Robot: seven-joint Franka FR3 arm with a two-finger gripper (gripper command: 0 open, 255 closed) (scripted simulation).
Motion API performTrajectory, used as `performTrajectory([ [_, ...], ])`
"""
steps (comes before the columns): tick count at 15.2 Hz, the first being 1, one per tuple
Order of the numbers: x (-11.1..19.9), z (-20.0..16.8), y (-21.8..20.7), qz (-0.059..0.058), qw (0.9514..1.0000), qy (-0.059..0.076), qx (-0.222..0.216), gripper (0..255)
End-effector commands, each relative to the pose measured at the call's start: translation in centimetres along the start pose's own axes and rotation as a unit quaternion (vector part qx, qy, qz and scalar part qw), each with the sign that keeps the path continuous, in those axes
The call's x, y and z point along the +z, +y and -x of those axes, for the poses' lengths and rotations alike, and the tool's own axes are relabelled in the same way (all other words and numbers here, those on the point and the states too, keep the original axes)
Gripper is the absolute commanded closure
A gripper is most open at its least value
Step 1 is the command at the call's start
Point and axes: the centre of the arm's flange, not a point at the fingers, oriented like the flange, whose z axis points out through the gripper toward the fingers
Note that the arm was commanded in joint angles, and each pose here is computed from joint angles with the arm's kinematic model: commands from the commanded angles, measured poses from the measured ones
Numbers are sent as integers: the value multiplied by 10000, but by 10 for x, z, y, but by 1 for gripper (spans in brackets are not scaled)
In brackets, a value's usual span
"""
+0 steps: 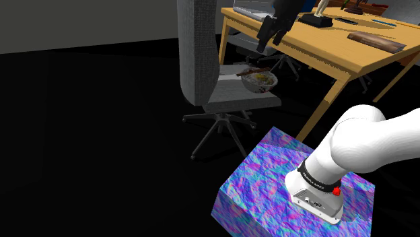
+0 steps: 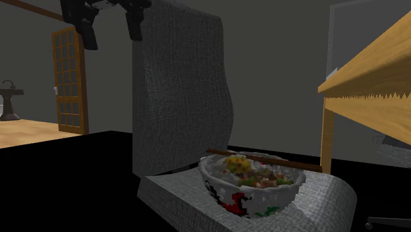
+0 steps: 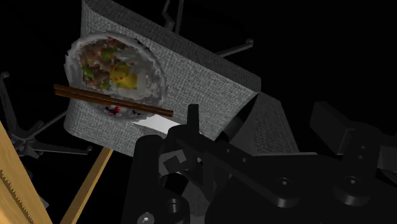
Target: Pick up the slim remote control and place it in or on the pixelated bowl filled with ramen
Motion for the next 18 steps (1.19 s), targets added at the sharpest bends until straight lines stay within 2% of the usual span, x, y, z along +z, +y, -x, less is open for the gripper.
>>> performTrajectory([
  [1,0,0,0,0,10000,0,0,0],
  [5,37,-22,35,-90,9975,-73,-693,0],
  [9,75,-48,65,-179,9901,-146,-1384,0],
  [13,114,-78,91,-267,9778,-218,-2067,0],
  [18,164,-118,117,-376,9556,-307,-2906,0],
])
